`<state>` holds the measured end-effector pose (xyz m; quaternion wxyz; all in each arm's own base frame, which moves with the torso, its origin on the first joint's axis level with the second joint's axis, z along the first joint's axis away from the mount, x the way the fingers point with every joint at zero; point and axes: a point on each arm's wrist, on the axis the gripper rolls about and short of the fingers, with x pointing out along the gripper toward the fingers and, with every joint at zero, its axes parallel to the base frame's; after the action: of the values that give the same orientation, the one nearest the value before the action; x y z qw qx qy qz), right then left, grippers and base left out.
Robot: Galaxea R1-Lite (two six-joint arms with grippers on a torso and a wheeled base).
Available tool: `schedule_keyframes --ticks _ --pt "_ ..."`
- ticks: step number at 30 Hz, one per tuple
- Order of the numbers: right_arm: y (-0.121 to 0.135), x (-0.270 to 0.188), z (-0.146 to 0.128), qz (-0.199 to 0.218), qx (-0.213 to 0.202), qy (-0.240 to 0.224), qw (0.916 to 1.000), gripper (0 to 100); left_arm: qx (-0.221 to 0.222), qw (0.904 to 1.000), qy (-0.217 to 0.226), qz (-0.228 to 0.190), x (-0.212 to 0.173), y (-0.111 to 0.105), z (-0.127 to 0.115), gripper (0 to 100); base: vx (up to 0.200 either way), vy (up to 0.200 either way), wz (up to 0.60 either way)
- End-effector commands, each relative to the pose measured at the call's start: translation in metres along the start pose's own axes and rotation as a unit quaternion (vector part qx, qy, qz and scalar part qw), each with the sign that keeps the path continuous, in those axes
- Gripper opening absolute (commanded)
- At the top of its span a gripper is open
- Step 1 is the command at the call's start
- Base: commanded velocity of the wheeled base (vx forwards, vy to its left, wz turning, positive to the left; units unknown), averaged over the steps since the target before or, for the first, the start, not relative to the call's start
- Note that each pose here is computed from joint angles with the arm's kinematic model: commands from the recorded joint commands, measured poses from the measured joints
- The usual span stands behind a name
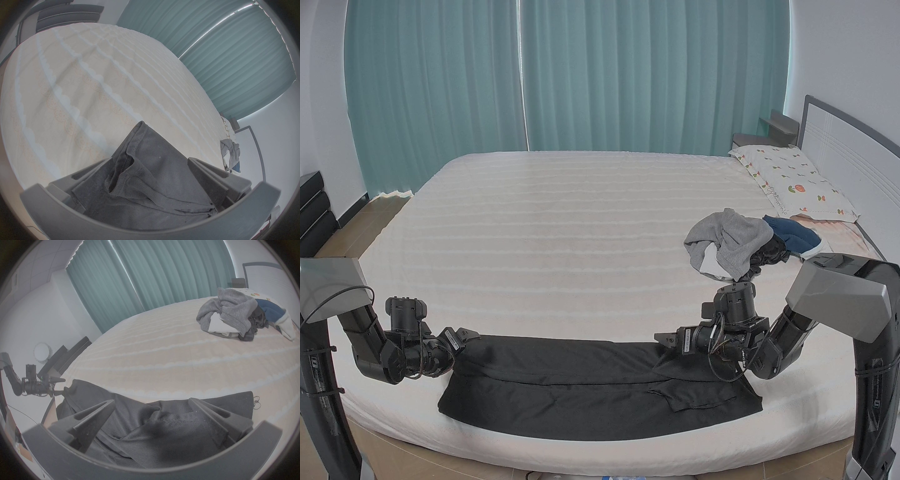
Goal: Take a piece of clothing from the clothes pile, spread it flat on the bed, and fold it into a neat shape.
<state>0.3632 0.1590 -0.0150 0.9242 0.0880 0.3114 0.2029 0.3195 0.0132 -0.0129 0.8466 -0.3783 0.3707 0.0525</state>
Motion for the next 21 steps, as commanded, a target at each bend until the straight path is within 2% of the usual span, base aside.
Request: schedule_keyframes --ticks 1,8,9,14,21 --pt "-0.002 0.01 -0.009 -0.008 -0.008 0.014 0.9998 100 0.0 1.0 0.0 0.001 0.0 0.001 0.0 100 0.0 0.0 0.0" --pt "0.003 0.021 -0.014 -0.007 -0.019 0.017 0.9997 100 0.001 1.0 0.001 0.001 0.0 0.001 -0.001 100 0.0 0.0 0.0" --pt "0.003 0.021 -0.014 -0.007 -0.02 0.016 0.9996 0 0.001 1.0 0.001 0.001 0.0 0.001 -0.001 100 0.0 0.0 0.0" --pt "0.002 0.026 -0.013 -0.025 -0.032 0.009 0.9991 0 0.001 1.0 0.001 0.001 0.0 0.001 -0.001 100 0.0 0.0 0.0" --pt "0.002 0.028 -0.01 -0.024 -0.032 0.004 0.9992 0 0.002 1.0 0.001 0.001 0.0 0.001 -0.001 100 0.0 0.0 0.0"
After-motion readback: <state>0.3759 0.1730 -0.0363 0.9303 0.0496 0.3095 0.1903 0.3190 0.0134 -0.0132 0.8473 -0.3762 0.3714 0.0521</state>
